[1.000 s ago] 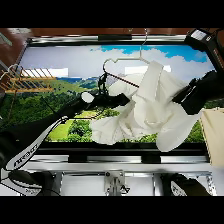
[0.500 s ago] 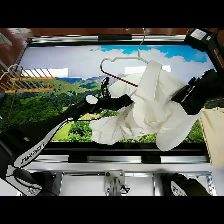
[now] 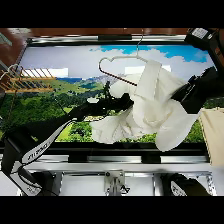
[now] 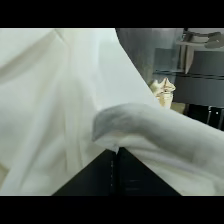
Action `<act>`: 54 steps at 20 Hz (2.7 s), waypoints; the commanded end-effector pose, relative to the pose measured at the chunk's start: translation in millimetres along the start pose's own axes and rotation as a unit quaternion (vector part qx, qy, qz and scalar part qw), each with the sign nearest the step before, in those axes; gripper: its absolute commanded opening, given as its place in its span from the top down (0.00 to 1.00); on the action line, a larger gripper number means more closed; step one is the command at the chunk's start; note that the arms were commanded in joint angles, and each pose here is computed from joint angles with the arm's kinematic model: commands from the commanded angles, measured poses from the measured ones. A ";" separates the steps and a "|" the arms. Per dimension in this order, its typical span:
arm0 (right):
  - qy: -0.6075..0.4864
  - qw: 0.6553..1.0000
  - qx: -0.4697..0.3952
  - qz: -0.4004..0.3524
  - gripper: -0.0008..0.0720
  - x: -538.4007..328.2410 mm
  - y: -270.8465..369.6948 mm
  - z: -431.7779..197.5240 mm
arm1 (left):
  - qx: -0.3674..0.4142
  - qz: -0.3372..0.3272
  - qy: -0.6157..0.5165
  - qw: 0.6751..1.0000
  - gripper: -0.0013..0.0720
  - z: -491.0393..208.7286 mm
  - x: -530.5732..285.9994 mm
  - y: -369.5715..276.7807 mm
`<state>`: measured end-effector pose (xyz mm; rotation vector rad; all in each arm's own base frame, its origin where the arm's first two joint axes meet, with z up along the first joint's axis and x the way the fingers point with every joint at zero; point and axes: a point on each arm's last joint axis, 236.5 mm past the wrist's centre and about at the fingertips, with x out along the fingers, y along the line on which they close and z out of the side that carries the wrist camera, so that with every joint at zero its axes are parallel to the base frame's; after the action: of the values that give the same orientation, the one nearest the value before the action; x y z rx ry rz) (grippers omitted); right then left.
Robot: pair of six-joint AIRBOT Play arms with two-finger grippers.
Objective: Fold the shirts.
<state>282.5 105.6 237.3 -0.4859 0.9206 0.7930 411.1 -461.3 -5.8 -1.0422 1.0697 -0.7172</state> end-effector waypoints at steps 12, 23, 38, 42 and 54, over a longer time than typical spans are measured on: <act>-0.029 0.999 0.010 -0.030 0.89 -1.3 -13.9 13.6 | 0.161 0.019 -0.092 0.982 0.91 139.9 -134.0 -24.5; -0.044 0.998 -0.034 0.030 0.89 -1.8 15.3 20.1 | 0.211 -0.003 -0.187 0.959 0.91 206.8 -215.7 -78.5; -0.021 0.998 0.045 -0.025 0.89 -0.3 -12.6 9.1 | 0.387 -0.155 -0.174 0.892 0.91 118.5 -241.3 -264.3; -0.026 0.996 0.082 -0.028 0.89 -0.5 -14.4 11.1 | 0.458 -0.237 -0.107 0.850 0.91 31.3 -231.0 -331.8; -0.141 0.977 0.138 -0.084 0.89 -31.9 -39.5 60.9 | 0.538 0.045 0.055 0.840 0.90 14.8 -217.8 -203.9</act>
<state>330.8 106.3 282.2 -0.2258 0.7491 0.5573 319.6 -371.1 300.7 -0.0970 0.5068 -1.3143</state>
